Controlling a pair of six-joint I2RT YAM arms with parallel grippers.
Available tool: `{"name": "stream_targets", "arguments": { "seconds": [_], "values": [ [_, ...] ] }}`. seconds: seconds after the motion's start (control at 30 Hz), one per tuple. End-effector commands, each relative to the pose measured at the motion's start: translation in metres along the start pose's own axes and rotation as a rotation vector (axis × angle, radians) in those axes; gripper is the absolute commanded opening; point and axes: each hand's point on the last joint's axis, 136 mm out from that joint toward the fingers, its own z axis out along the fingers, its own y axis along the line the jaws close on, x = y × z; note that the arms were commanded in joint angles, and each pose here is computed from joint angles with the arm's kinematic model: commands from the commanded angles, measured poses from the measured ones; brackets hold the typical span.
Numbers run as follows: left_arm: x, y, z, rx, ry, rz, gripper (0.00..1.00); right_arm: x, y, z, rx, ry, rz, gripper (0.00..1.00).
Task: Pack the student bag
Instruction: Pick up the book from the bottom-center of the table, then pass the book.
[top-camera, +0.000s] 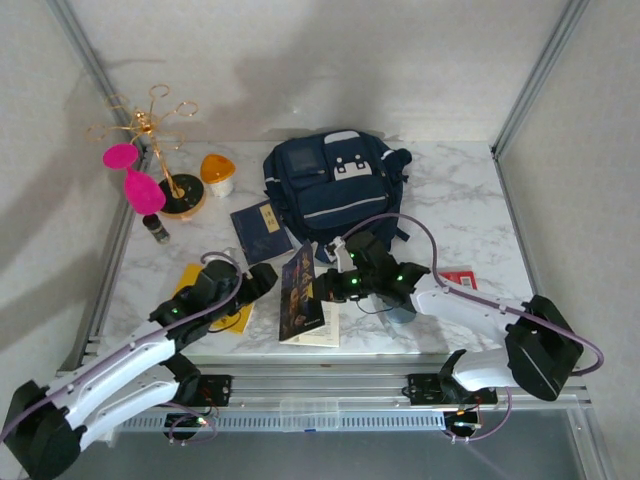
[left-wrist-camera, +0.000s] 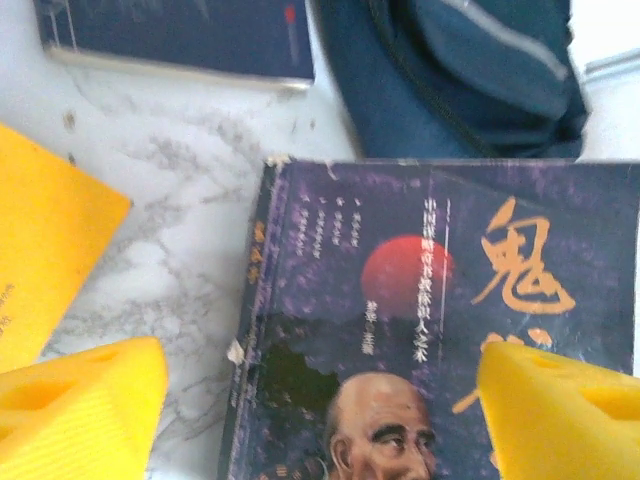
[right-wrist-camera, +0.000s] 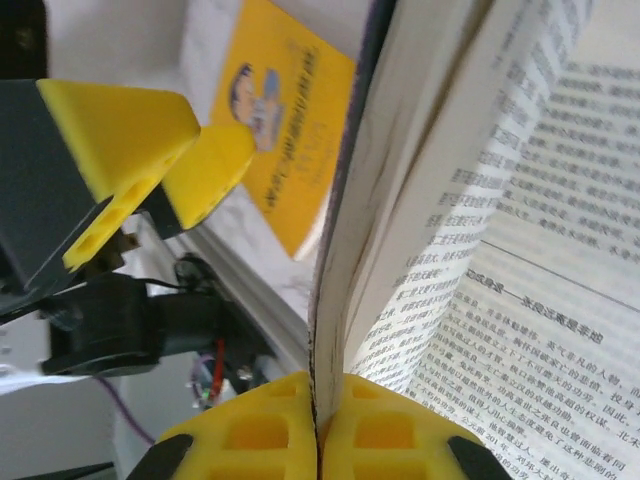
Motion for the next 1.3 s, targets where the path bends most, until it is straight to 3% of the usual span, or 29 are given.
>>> {"name": "stream_targets", "arguments": {
  "seconds": [0.0, 0.2, 0.43, 0.7, 1.0, 1.17, 1.27],
  "values": [
    [-0.006, -0.007, -0.010, 0.026, 0.040, 0.000, 0.87, -0.031, 0.059, -0.030, -0.168, -0.070, -0.066, 0.00],
    [-0.029, -0.038, -0.017, 0.144, 0.060, -0.019, 0.93, -0.063, 0.093, -0.071, -0.274, -0.133, -0.108, 0.00],
    [-0.039, -0.096, -0.028, 0.442, 0.083, -0.053, 0.96, -0.097, 0.108, -0.093, -0.343, -0.171, -0.156, 0.00],
    [-0.044, -0.124, -0.035, 0.596, 0.090, -0.082, 0.93, -0.108, 0.112, -0.098, -0.409, -0.159, -0.173, 0.00],
    [-0.043, -0.113, -0.023, 0.521, 0.101, -0.098, 0.90, -0.107, 0.122, -0.109, -0.462, -0.162, -0.213, 0.00],
    [-0.050, -0.141, -0.039, 0.657, 0.089, -0.123, 0.90, -0.109, 0.124, -0.105, -0.494, -0.155, -0.203, 0.00],
    [-0.054, -0.158, -0.053, 0.761, 0.088, -0.154, 0.83, -0.106, 0.111, -0.099, -0.481, -0.137, -0.185, 0.00]
  ]
}}
